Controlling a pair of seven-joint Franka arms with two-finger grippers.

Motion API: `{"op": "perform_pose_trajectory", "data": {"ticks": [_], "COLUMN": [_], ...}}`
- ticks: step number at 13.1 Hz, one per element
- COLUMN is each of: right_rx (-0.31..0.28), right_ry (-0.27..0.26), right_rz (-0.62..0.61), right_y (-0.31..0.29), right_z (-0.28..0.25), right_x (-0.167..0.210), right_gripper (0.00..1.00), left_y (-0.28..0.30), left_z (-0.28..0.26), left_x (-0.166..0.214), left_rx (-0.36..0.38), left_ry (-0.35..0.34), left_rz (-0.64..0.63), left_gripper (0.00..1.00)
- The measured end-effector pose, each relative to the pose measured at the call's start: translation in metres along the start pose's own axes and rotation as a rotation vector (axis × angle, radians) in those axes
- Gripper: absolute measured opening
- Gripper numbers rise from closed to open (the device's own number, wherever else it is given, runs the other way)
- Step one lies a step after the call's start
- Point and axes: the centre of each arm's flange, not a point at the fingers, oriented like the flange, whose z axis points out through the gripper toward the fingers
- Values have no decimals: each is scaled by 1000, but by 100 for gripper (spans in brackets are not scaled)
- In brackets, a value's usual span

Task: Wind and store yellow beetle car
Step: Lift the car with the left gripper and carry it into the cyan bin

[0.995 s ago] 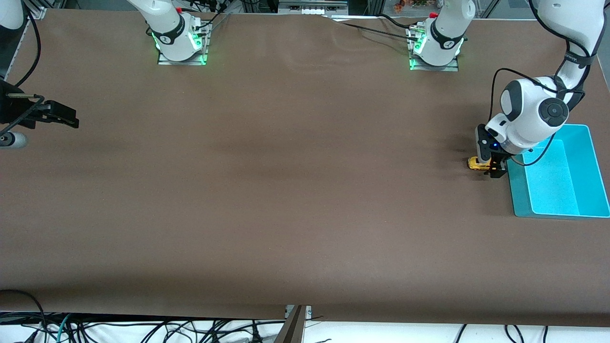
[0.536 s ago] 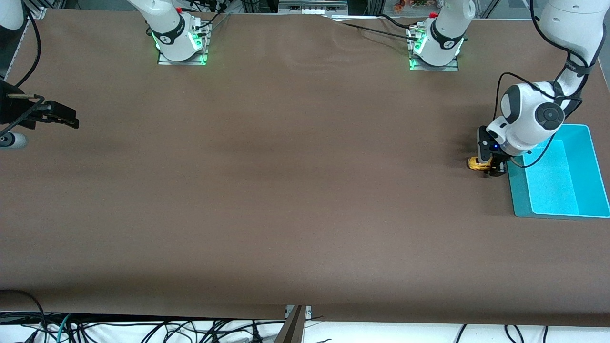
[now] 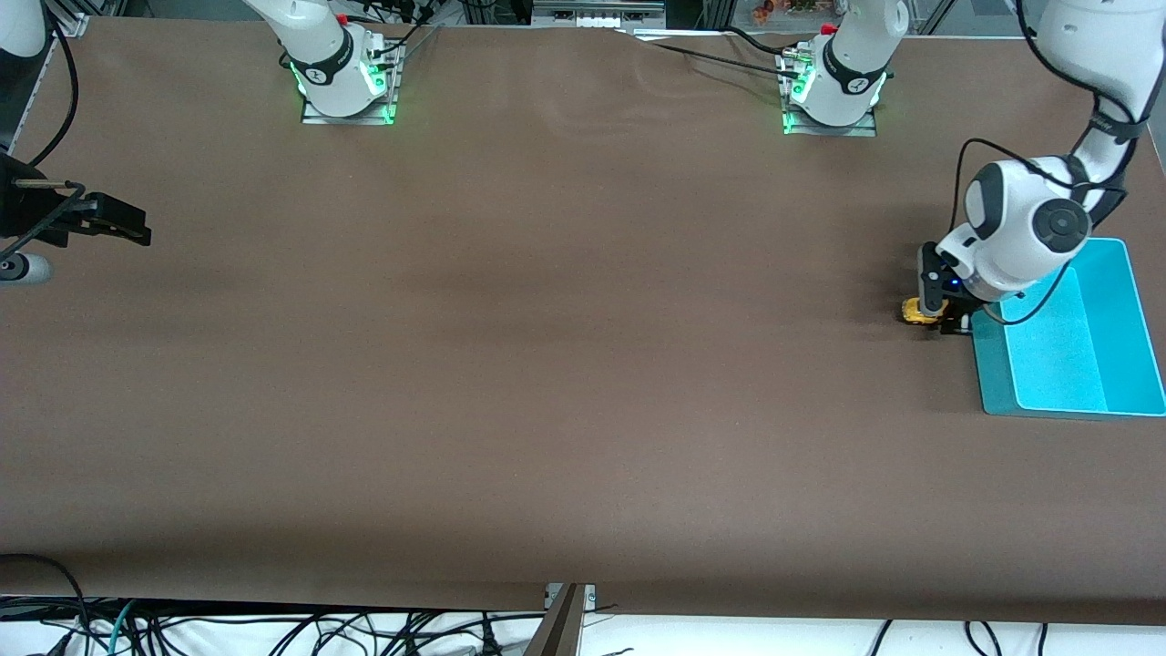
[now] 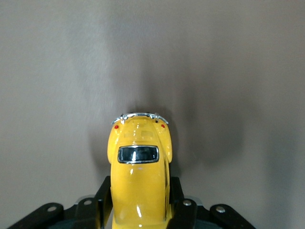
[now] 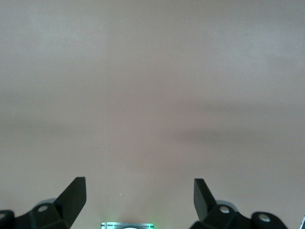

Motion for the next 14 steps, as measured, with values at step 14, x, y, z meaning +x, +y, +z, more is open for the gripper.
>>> {"op": "perform_pose_trajectory", "data": {"ticks": [14], "right_rx": [0], "right_ry": [0], "right_rz": [0], "right_y": [0], "right_z": [0], "right_x": [0], "right_gripper": [100], "left_y": [-29], "left_z": [-34], "left_x": [-154], "left_rx": [-114], "left_ry": [-17], "left_rz": [18], "left_gripper": [51]}}
